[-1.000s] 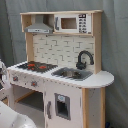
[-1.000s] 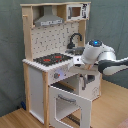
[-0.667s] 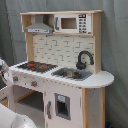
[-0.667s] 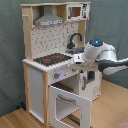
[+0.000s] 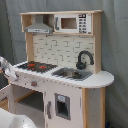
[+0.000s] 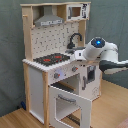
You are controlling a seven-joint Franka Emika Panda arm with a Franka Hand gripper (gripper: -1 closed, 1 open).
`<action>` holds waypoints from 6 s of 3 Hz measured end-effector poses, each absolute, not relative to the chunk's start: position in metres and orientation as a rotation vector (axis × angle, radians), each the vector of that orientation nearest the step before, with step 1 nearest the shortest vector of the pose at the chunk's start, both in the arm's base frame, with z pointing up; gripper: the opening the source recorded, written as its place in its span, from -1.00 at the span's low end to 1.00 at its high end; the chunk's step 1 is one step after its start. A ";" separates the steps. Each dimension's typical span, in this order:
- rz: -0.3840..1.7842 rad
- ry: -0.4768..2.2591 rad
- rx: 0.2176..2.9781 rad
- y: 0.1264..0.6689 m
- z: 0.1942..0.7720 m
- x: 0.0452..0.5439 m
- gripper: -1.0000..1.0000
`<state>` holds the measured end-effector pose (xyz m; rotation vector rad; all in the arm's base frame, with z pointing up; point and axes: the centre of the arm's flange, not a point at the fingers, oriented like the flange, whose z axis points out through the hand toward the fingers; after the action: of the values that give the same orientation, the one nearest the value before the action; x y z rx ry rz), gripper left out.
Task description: Play with the kitchen
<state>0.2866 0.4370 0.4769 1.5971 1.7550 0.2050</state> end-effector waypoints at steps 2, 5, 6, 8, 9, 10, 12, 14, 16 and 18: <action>0.202 1.713 1.540 0.435 0.486 0.286 1.00; 0.204 1.485 1.196 0.430 0.568 0.258 1.00; 0.229 1.423 1.098 0.431 0.582 0.255 1.00; 0.352 1.368 0.956 0.437 0.604 0.268 1.00; 0.405 1.358 0.902 0.438 0.611 0.278 1.00; 0.453 1.365 0.841 0.439 0.612 0.288 1.00; 0.521 1.382 0.723 0.431 0.612 0.312 1.00; 0.557 1.387 0.608 0.395 0.627 0.331 1.00; 0.644 1.394 0.522 0.370 0.638 0.338 1.00; 0.679 1.394 0.480 0.333 0.647 0.370 1.00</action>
<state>0.3698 0.3327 0.6468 0.4804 1.3941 0.6788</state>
